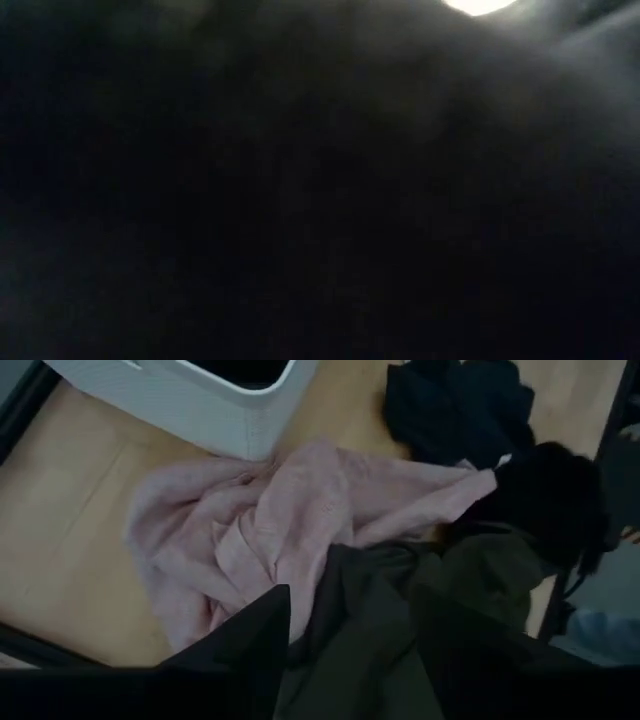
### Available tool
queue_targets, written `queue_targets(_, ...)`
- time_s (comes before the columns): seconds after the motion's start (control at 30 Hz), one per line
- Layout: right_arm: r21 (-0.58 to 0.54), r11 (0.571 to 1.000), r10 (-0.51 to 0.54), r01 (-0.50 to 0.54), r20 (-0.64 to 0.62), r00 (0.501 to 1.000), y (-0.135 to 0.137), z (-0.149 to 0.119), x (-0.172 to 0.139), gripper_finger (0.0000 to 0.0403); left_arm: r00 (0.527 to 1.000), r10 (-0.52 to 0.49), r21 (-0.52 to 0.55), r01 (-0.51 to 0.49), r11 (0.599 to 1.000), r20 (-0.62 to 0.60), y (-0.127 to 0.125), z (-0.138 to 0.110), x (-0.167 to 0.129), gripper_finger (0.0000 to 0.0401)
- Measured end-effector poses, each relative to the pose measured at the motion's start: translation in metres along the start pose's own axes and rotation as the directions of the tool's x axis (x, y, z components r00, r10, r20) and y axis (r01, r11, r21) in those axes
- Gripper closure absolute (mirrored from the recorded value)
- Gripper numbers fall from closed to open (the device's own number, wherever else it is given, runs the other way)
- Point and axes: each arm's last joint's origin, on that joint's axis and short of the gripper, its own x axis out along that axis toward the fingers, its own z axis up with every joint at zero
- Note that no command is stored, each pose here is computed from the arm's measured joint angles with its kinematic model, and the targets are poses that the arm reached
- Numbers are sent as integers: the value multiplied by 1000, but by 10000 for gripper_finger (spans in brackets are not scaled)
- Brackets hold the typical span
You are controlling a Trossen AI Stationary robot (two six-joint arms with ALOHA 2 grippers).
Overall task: Sort clothes
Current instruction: Put the pink shirt into the white bin
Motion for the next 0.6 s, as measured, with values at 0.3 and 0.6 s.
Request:
queue_targets(0.3, 25, 1000, -10, 10, 17, 1000, 0, 1, 0, 174, 961, 146, 129, -118, 985, -236, -4, -2, 80, 188)
queue_targets(0.6, 16, 1000, 13, -12, -8, 1000, 5, -25, 4, 174, 972, 168, 90, -155, 984, -162, 14, -26, 143, 188)
